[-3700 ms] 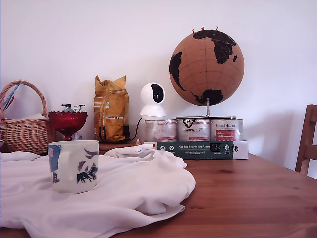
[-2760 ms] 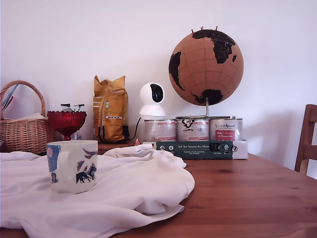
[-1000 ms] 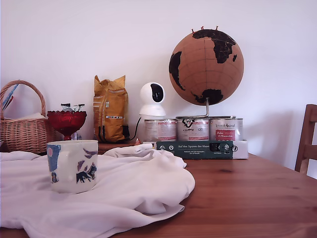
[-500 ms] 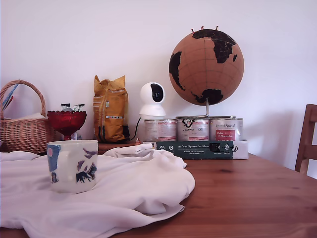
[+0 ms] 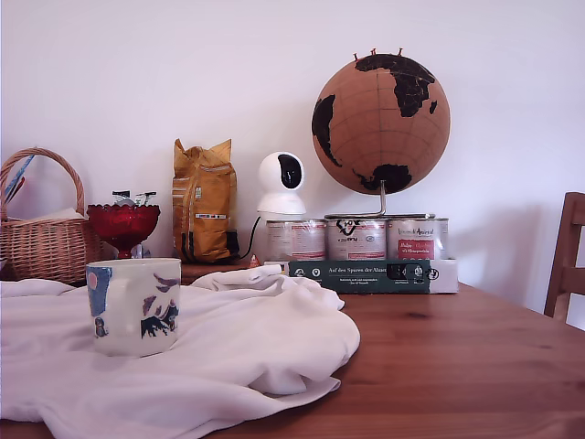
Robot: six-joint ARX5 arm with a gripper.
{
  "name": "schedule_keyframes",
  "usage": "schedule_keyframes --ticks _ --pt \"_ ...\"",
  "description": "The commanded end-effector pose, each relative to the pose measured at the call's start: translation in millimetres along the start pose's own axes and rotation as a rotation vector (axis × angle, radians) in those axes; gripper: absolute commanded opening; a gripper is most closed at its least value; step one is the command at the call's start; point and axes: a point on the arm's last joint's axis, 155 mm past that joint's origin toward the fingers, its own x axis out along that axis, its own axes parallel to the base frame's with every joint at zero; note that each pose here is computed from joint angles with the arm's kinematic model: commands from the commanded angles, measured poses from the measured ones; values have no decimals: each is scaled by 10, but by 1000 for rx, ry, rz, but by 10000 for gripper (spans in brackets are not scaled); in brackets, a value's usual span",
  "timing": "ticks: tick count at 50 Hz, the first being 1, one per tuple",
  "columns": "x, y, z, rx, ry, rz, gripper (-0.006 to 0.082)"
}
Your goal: Pick the grey coffee capsule and place it inside the blue coffee cup
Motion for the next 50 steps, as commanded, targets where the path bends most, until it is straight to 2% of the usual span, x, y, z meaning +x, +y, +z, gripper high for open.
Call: schedule_keyframes --ticks 1,9,17,29,39,50 --pt "31 -30 -7 6 2 -21 182" --pt "-40 -336 102 -24 -12 -159 185" --pt "-203 -765 214 -5 -31 -312 186" --pt "-448 -1491 125 57 3 -534 186" --pt "-545 -1863 -78 127 47 -613 186" --pt "-624 -2034 -161 164 51 -642 186"
